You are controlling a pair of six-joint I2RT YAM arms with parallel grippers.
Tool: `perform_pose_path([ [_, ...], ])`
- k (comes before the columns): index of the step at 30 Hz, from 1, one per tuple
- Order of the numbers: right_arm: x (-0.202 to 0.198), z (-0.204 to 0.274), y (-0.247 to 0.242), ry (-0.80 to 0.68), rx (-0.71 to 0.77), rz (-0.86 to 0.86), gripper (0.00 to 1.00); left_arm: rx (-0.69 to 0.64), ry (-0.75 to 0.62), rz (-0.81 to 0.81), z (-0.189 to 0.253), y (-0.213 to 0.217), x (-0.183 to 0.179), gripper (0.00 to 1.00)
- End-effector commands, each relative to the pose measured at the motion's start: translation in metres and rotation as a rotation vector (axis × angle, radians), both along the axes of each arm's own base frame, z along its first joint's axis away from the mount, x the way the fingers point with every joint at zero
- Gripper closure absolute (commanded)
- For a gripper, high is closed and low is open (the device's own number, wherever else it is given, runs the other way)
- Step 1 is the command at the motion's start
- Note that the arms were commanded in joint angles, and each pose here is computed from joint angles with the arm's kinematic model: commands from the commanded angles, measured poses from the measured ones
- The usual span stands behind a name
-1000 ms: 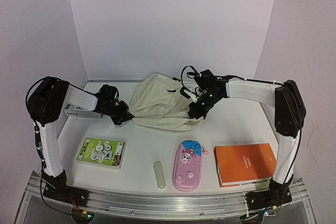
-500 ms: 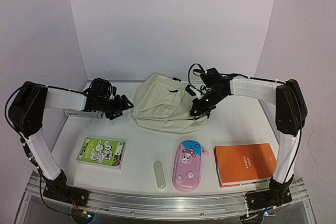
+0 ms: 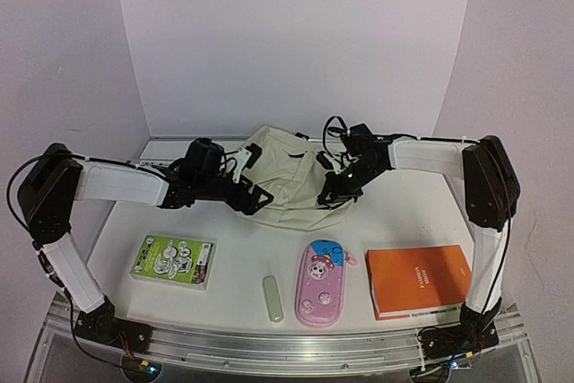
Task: Pack the student bag
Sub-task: Unzip the student bag at the center of the board.
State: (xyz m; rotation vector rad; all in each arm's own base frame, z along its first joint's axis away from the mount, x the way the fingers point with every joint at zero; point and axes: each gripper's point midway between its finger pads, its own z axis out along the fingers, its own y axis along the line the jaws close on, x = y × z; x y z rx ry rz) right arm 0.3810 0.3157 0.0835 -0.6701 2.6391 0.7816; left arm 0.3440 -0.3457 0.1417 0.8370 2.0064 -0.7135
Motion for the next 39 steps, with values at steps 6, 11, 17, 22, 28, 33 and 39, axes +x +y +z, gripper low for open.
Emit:
perform_pose_path([
  [6, 0.009, 0.023, 0.006, -0.026, 0.09, -0.022, 1.0, 0.155, -0.28, -0.25, -0.013, -0.091, 0.0, 0.19],
  [11, 0.01, 0.021, 0.004, -0.02, 0.088, -0.031, 1.0, 0.165, -0.303, -0.291, -0.022, -0.116, 0.004, 0.22],
  [17, 0.012, 0.022, 0.003, -0.015, 0.096, -0.038, 1.0, 0.187, -0.281, -0.314, -0.04, -0.13, 0.01, 0.25],
  [22, 0.013, 0.022, 0.001, -0.01, 0.096, -0.047, 1.0, 0.194, -0.238, -0.358, -0.057, -0.14, 0.005, 0.32],
  [28, 0.015, 0.021, 0.002, -0.003, 0.101, -0.05, 1.0, 0.22, -0.209, -0.354, -0.069, -0.14, 0.006, 0.63],
  [33, 0.02, 0.018, -0.009, -0.01, 0.087, -0.067, 1.0, 0.23, -0.193, -0.348, -0.06, -0.132, 0.0, 0.98],
  [39, 0.031, 0.014, -0.039, -0.03, 0.053, -0.114, 1.0, 0.281, -0.204, -0.316, -0.063, -0.108, -0.004, 1.0],
])
